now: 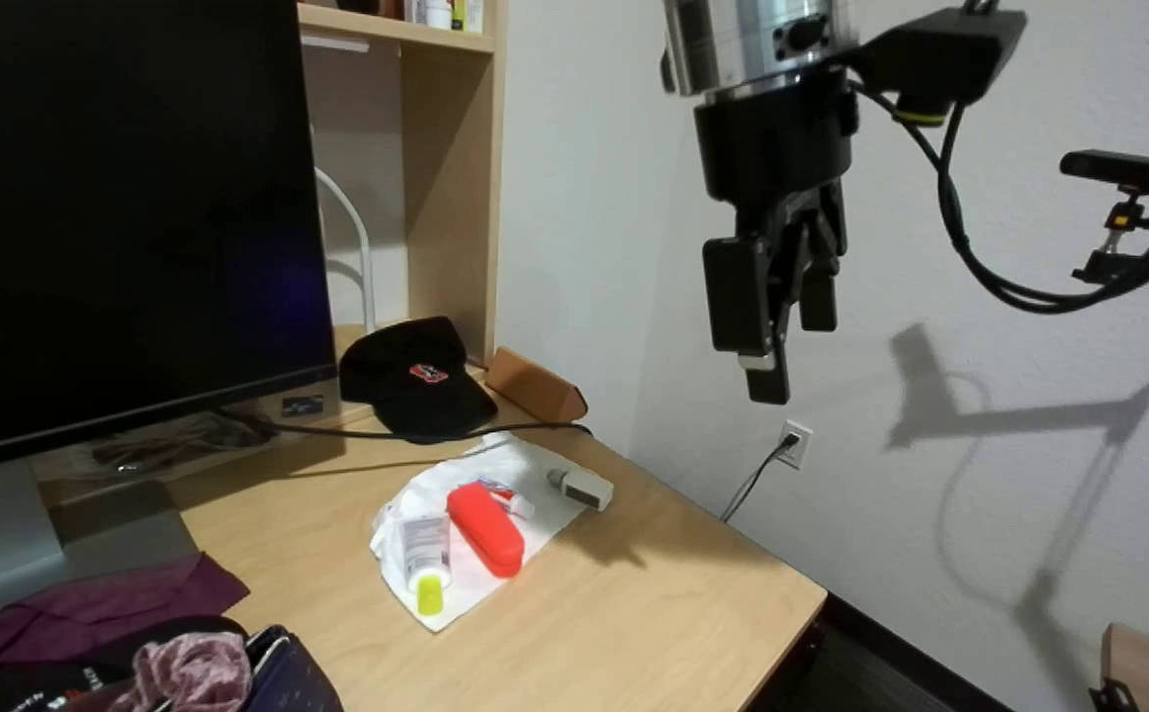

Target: Pick up the small white bottle and move it to the right

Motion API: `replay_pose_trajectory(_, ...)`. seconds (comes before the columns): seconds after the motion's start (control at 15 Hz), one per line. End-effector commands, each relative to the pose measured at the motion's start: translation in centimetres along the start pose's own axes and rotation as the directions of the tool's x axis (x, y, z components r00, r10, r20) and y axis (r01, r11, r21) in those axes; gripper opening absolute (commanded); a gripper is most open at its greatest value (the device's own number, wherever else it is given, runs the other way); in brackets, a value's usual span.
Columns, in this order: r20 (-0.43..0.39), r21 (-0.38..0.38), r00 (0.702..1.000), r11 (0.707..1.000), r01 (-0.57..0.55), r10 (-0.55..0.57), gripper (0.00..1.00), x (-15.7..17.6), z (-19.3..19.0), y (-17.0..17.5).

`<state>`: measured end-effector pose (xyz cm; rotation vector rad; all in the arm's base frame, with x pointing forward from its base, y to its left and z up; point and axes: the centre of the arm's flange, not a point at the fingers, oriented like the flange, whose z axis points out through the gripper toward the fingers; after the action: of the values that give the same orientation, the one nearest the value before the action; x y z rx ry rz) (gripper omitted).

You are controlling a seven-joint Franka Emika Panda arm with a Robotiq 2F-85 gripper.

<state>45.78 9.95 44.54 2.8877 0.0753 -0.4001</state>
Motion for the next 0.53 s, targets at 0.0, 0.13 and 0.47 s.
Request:
replay_pose_trajectory(0.0,0.045,0.022,0.999,1.0,-0.021,0.019,1.0,3.7,2.0,0.1)
replay_pose_trajectory(0.13,0.044,0.053,0.999,0.998,-0.029,0.027,1.0,3.5,1.7,0.6)
replay_pose_trajectory(0.47,0.045,0.034,0.999,0.999,-0.024,0.023,1.0,3.5,2.3,0.8)
